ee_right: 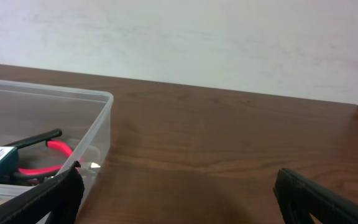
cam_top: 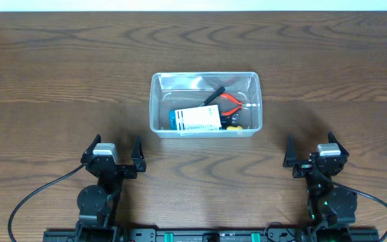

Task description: Pack container

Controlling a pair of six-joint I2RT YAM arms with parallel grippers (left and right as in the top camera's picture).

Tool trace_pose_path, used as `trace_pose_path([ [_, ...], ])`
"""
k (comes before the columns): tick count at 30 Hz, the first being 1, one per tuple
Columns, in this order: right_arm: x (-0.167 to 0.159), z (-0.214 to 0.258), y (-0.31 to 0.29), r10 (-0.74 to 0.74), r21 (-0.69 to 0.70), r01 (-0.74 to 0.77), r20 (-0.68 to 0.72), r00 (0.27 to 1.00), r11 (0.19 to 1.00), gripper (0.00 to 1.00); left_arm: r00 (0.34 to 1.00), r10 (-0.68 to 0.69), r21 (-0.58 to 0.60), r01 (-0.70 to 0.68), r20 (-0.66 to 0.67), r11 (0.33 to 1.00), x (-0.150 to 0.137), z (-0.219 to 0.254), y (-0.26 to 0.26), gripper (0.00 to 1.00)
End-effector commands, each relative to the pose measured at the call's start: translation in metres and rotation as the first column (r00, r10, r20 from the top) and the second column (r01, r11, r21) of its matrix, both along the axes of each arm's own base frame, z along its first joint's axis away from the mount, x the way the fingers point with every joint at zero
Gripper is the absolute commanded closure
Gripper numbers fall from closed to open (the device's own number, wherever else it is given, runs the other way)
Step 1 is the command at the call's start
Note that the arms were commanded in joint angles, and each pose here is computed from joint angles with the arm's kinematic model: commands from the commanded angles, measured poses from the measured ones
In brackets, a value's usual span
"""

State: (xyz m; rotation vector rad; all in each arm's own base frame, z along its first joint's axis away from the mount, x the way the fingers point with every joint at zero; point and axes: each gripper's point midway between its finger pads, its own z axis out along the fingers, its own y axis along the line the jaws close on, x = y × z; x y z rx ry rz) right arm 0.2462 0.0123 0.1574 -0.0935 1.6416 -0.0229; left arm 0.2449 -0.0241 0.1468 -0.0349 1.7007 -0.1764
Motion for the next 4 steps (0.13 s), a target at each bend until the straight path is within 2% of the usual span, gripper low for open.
trace_pose_path([
  [1,-0.0004,-0.0007,0.0014,0.006,0.010,-0.006,-0.001,1.000,1.000,0.01,0.998,0.009,0.002,-0.009,-0.059,1.000,-0.0013,-0.0168,0.0019,0.02],
  [4,-0.0004,-0.0007,0.0014,0.006,0.010,-0.006,-0.001,1.000,1.000,0.01,0.998,0.009,0.002,-0.009,-0.060,1.000,-0.0013,-0.0169,0.0019,0.02],
])
